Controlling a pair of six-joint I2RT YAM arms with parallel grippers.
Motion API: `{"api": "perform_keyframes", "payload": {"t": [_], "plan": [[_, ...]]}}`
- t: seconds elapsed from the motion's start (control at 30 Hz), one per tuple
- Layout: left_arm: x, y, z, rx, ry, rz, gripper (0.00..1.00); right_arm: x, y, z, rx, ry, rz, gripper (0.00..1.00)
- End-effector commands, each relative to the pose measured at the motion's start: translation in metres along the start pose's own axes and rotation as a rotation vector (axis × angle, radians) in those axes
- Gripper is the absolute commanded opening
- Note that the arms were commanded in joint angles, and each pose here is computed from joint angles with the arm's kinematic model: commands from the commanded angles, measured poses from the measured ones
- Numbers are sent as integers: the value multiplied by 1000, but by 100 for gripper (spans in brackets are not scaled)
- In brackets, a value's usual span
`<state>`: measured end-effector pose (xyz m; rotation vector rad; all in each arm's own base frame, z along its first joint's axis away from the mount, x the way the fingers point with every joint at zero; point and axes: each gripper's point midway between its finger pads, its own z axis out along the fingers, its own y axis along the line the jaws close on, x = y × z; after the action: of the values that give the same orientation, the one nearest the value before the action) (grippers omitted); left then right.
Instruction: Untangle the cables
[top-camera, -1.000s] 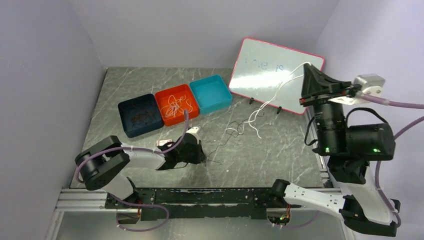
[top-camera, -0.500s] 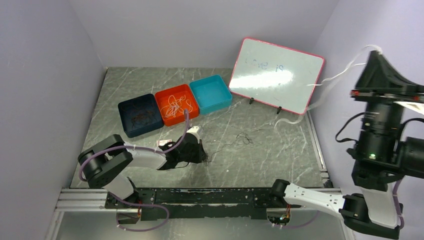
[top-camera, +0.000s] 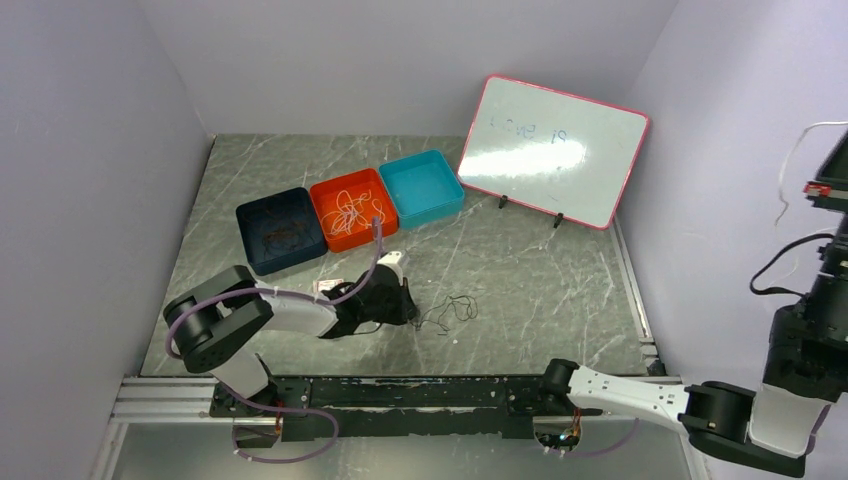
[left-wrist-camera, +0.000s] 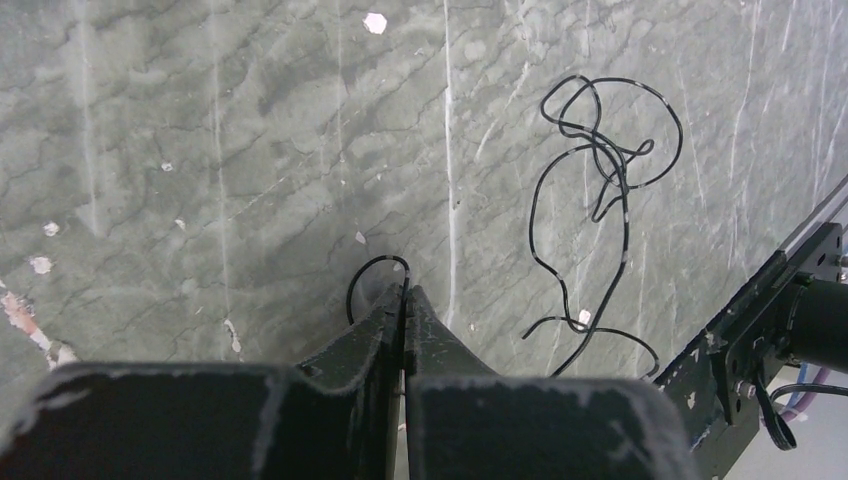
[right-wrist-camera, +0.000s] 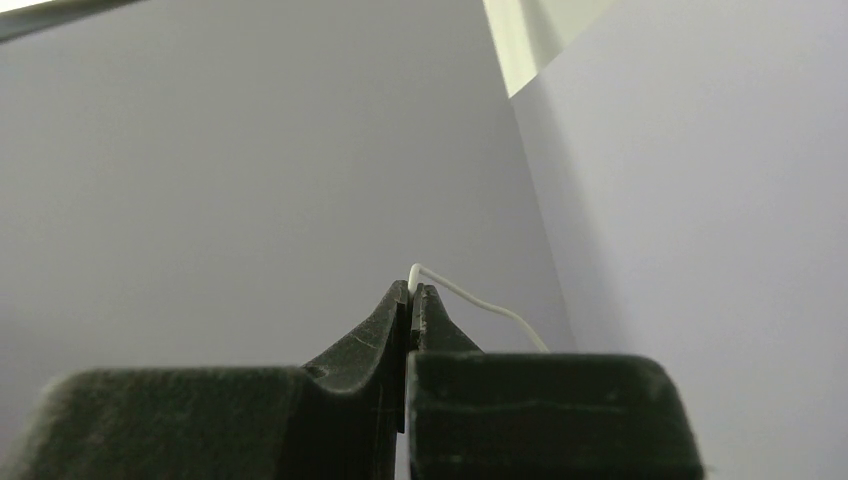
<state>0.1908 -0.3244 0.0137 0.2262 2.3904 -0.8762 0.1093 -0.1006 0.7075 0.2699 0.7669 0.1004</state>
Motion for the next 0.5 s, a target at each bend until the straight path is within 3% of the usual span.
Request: {"api": "perform_keyframes", "payload": {"t": [0.0, 0.3, 0.47], "plan": [[42, 31, -6, -130, 169, 103, 8, 44, 33, -8, -89, 121, -48, 0], [-31, -28, -38, -77, -14, 187, 48, 137, 90, -52, -226, 383, 7, 0], [-60, -37, -67, -86, -107, 180, 58, 188, 118, -88, -299, 559, 55, 0]]}}
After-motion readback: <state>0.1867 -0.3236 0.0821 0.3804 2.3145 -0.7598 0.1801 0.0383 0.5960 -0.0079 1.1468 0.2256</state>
